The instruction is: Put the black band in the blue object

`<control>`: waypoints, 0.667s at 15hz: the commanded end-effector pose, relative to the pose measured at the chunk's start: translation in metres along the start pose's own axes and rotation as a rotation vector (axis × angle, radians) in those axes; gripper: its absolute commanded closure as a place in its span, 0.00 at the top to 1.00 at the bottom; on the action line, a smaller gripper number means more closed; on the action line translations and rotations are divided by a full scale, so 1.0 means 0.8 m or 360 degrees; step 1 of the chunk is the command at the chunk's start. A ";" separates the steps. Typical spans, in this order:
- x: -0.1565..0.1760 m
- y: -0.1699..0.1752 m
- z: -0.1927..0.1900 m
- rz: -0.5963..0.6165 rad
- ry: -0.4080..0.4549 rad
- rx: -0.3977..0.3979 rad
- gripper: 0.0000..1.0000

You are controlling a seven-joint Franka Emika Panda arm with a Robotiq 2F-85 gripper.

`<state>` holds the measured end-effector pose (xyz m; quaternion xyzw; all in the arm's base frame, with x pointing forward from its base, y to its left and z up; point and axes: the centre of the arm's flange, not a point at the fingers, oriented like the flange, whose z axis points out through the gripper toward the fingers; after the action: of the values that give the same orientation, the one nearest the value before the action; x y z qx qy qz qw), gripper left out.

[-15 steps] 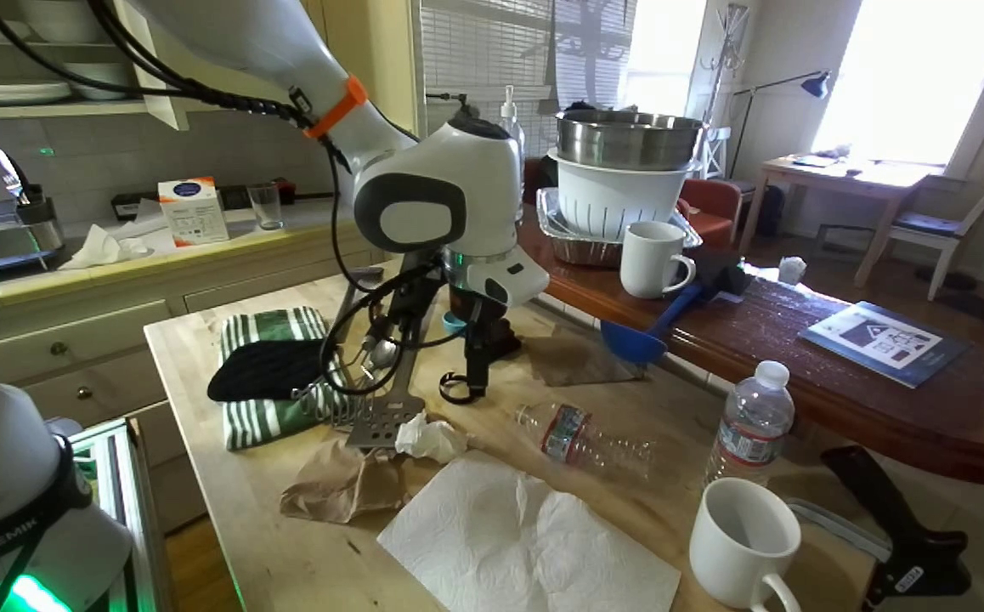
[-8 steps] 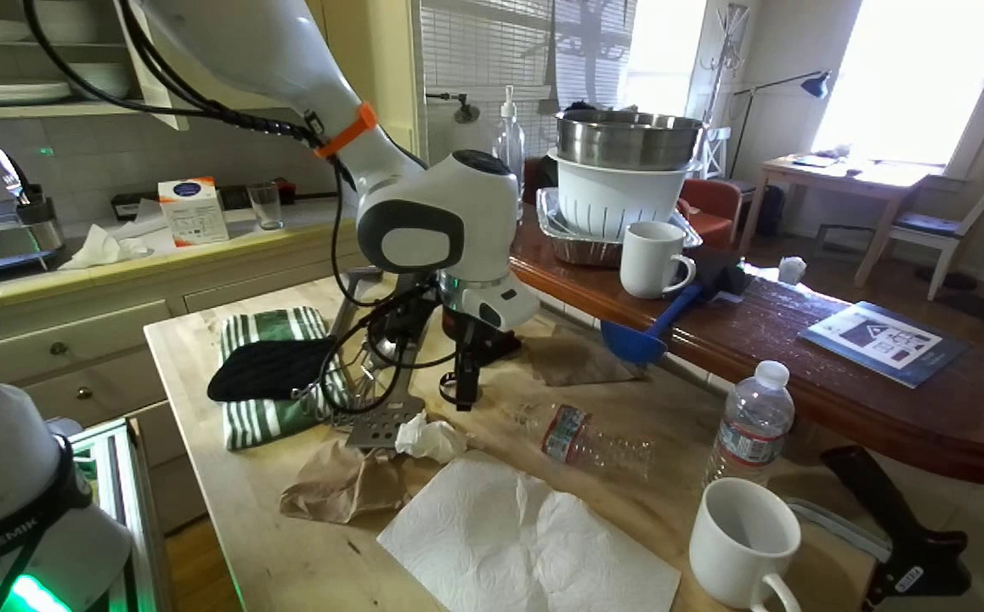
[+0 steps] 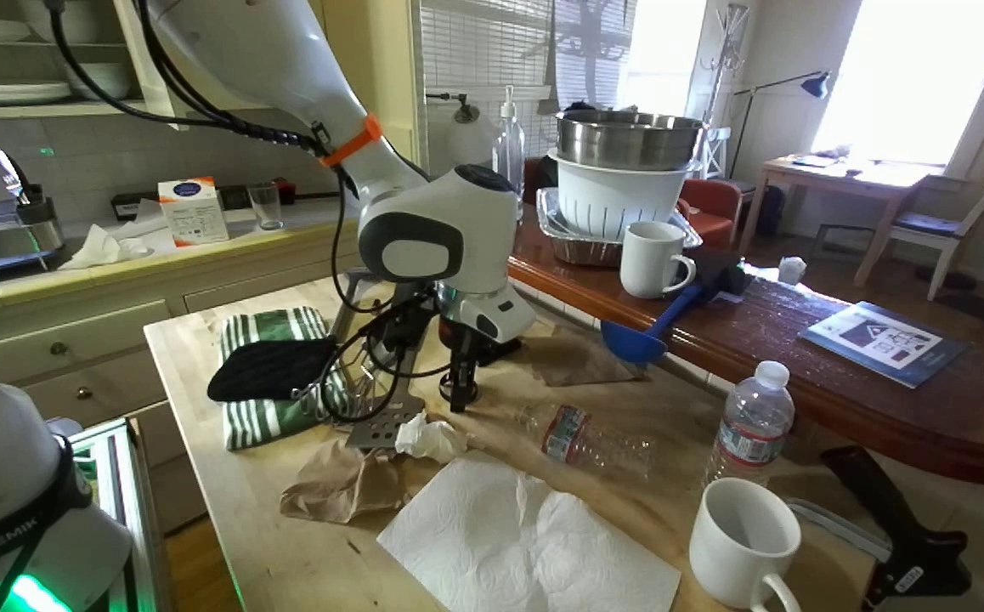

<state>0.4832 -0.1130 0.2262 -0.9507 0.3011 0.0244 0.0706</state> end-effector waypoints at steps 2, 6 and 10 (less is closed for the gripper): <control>0.002 -0.008 0.003 -0.0026 -0.0023 -0.0002 0.01; -0.007 -0.022 -0.020 -0.0046 0.0009 -0.0002 0.00; -0.024 -0.036 -0.061 0.0031 0.0067 0.0033 0.00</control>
<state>0.4939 -0.0965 0.2482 -0.9543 0.2900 0.0043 0.0721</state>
